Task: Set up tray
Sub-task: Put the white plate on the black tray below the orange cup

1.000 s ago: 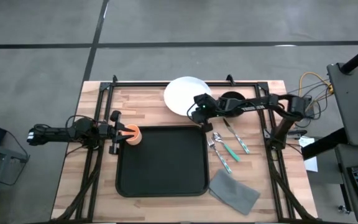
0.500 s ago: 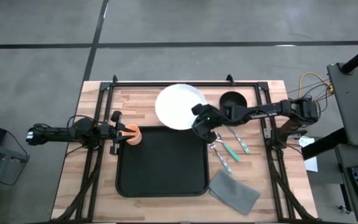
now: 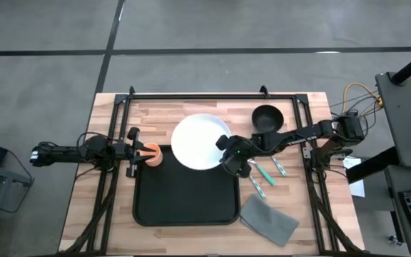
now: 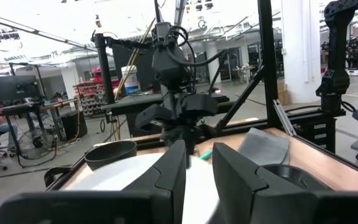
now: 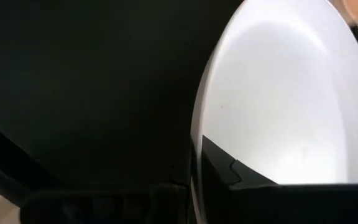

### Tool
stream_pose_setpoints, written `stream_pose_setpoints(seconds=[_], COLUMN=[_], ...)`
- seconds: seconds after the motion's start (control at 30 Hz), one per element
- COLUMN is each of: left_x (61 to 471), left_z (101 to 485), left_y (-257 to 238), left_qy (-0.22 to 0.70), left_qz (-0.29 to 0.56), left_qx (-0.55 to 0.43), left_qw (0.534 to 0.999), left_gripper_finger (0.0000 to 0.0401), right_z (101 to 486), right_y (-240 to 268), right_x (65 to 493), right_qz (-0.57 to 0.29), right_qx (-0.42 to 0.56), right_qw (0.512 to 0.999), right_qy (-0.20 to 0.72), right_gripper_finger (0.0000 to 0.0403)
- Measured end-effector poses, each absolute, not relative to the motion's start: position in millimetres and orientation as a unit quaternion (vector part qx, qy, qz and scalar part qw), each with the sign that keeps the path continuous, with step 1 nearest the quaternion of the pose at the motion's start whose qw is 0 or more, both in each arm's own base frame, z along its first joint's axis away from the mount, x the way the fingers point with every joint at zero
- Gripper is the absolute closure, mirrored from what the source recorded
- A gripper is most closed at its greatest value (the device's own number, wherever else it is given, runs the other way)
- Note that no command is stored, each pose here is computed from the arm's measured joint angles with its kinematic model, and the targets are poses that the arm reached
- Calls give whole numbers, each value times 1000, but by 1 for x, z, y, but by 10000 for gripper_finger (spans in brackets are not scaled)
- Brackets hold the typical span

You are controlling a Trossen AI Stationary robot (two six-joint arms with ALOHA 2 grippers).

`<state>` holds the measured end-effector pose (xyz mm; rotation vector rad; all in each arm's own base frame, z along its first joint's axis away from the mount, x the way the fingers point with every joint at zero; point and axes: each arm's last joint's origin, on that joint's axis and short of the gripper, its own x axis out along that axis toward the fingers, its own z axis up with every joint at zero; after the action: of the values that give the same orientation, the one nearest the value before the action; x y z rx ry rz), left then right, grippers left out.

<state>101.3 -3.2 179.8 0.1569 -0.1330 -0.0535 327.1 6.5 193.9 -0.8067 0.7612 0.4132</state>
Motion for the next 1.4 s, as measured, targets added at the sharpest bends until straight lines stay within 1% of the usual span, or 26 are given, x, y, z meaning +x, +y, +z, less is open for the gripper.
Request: stream_pose_setpoints(seconds=[0.13,0.4,0.57,0.7,0.93,1.0,1.13,1.23,1.4], left_x=[101,102,102,103,105,105,106,108,109], left_z=[180,179,179,178,176,175,174,172,170], left_y=[-3,-3,-3,-3,-3,-3,-3,-3,-3], left_qy=[-66,-63,-60,-54,-43,-38,-30,-23,-11], left_qz=[-27,-27,-27,-28,-29,-29,-30,-30,-31], left_qx=[78,78,78,78,78,78,78,78,78], left_qw=[994,995,995,995,996,996,996,996,996], left_gripper_finger=[340,340,340,340,340,340,340,340,340], right_z=[194,195,198,197,181,182,184,175,165], right_y=[11,30,41,51,72,81,96,103,107], right_x=[328,332,332,341,376,384,393,398,415], right_qz=[265,315,330,338,349,358,378,388,385], right_qx=[-359,-380,-391,-399,-410,-418,-425,-427,-431], right_qw=[835,817,810,805,790,784,774,766,765], right_qy=[322,298,286,280,294,286,278,285,283], right_gripper_finger=[394,394,394,395,395,394,395,395,394])
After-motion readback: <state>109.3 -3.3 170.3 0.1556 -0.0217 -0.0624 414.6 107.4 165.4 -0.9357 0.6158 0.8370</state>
